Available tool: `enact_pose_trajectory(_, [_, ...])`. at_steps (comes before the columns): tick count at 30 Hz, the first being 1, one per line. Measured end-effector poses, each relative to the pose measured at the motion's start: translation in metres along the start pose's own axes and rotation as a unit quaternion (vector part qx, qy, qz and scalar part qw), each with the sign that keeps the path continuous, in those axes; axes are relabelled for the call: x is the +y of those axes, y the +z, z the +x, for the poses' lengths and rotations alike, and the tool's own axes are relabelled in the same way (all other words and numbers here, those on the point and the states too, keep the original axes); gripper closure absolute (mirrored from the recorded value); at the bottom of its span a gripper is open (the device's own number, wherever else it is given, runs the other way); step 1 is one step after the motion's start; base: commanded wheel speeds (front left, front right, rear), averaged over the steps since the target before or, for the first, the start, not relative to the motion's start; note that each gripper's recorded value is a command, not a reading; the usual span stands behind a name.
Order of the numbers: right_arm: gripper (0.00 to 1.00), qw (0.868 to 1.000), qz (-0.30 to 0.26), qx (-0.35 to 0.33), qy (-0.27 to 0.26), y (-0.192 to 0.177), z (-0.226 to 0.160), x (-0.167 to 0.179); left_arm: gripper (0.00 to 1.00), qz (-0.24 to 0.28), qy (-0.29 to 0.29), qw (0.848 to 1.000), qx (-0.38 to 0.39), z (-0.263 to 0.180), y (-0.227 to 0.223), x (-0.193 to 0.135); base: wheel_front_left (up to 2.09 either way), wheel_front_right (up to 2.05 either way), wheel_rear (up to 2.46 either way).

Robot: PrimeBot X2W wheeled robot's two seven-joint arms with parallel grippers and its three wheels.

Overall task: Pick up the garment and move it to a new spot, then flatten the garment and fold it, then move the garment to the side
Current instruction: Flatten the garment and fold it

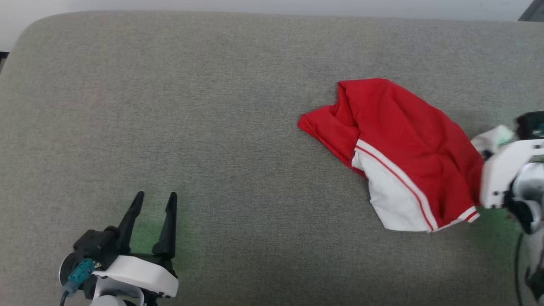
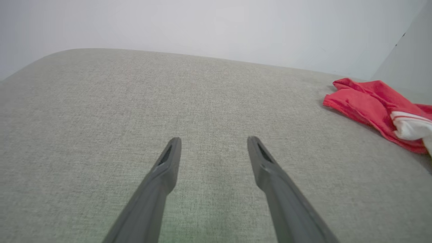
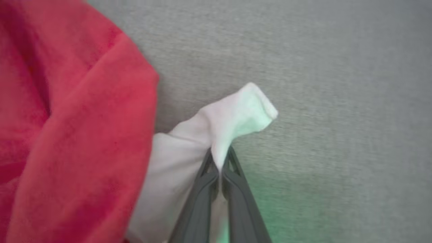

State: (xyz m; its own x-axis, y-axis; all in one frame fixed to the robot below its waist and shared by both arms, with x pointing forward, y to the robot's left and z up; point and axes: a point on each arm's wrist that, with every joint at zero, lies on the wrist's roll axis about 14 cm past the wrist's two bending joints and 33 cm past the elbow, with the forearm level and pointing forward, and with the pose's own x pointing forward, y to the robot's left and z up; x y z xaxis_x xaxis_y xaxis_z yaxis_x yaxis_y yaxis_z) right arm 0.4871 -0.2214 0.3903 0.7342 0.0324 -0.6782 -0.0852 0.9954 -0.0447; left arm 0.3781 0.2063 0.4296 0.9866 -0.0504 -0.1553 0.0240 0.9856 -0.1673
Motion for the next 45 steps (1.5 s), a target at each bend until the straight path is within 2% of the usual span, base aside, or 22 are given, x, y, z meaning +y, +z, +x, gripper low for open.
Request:
enact_pose_trajectory(6, [1.0,0.992,0.045,-0.073,-0.091,0.023,-0.02,-0.074,0.0,0.002,-0.012,1.0,-0.001,0.01,0.001,-0.005,0.0,0.0,0.0])
enact_pose_trajectory(10, [1.0,0.98,0.067,-0.09,-0.166,0.013,-0.04,-0.125,0.0,0.003,-0.026,1.0,0.0,0.019,0.0,-0.011,0.0,0.0,0.0])
enact_pose_trajectory(13, [1.0,0.975,0.082,-0.085,-0.189,-0.002,-0.043,-0.135,0.0,0.003,-0.037,0.999,0.005,0.025,-0.003,-0.016,0.0,0.0,0.0])
enact_pose_trajectory(17, [1.0,0.973,0.102,-0.088,-0.186,-0.016,-0.038,-0.125,0.0,0.005,-0.052,0.999,0.013,0.032,-0.007,-0.022,0.0,0.0,0.0])
enact_pose_trajectory(18, [0.71,0.972,0.106,-0.097,-0.188,-0.014,-0.039,-0.125,0.0,0.003,-0.056,0.998,0.013,0.034,-0.007,-0.025,0.0,0.0,0.0])
enact_pose_trajectory(19, [0.17,0.969,0.111,-0.109,-0.191,-0.011,-0.04,-0.127,0.0,0.0,-0.063,0.998,0.01,0.038,-0.006,-0.028,0.0,0.0,0.0])
enact_pose_trajectory(20, [0.0,0.967,0.112,-0.122,-0.194,-0.008,-0.042,-0.127,0.0,0.003,-0.072,0.997,0.008,0.041,-0.004,-0.032,0.0,0.0,0.0])
enact_pose_trajectory(27, [0.0,0.944,0.103,-0.23,-0.213,0.016,-0.069,-0.129,0.0,0.055,-0.178,0.982,-0.026,0.066,0.028,-0.074,0.0,0.0,0.0])
enact_pose_trajectory(30, [0.0,0.935,0.109,-0.267,-0.208,0.019,-0.081,-0.121,0.0,0.084,-0.243,0.966,-0.036,0.076,0.041,-0.1,0.0,0.0,0.0])
enact_pose_trajectory(33, [0.0,0.922,0.118,-0.301,-0.211,0.02,-0.098,-0.121,0.0,0.107,-0.326,0.939,-0.023,0.08,0.044,-0.14,0.0,0.0,0.0])
enact_pose_trajectory(38, [0.0,0.911,0.135,-0.308,-0.24,-0.006,-0.127,-0.135,0.0,0.156,-0.458,0.872,0.077,0.071,0.027,-0.212,0.0,0.0,0.0])
enact_pose_trajectory(40, [0.0,0.906,0.14,-0.308,-0.253,-0.016,-0.136,-0.142,0.0,0.161,-0.493,0.846,0.123,0.068,0.02,-0.234,0.0,0.0,0.0])
enact_pose_trajectory(45, [0.0,0.903,0.168,-0.296,-0.261,-0.044,-0.144,-0.145,0.0,0.124,-0.521,0.811,0.235,0.079,0.006,-0.27,0.0,0.0,0.0])
